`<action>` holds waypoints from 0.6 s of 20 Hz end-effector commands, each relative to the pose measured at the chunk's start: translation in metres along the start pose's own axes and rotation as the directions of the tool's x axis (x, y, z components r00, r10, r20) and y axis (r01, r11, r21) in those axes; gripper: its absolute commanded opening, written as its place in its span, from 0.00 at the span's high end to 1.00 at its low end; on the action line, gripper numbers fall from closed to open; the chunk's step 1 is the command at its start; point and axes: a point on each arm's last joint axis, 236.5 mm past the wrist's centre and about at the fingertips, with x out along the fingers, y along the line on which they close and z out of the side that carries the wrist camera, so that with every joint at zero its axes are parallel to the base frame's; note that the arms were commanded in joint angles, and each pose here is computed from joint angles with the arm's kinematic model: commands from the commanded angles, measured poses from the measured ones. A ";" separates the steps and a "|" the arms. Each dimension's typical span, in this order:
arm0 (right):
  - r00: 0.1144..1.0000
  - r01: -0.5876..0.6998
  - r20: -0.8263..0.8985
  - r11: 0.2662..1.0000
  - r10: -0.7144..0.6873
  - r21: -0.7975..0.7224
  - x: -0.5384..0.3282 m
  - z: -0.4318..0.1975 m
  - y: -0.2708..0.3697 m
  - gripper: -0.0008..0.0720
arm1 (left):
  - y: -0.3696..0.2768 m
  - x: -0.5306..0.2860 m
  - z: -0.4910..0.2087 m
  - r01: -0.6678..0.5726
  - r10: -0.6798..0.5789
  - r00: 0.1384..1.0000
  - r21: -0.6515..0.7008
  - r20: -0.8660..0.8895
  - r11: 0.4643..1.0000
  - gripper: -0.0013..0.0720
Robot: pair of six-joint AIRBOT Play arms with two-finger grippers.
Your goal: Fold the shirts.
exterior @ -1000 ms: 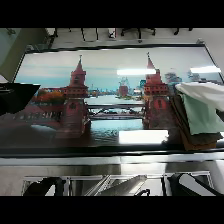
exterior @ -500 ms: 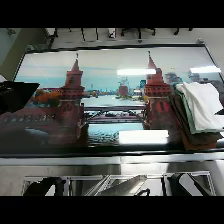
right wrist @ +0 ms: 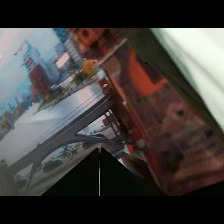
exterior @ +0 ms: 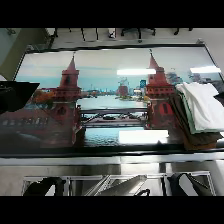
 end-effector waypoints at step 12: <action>0.951 -0.253 -0.289 0.815 0.110 -0.521 0.056 -0.196 0.090 0.96 | 0.015 0.059 -0.121 0.030 -0.051 0.977 -0.103 -0.209 0.994 0.96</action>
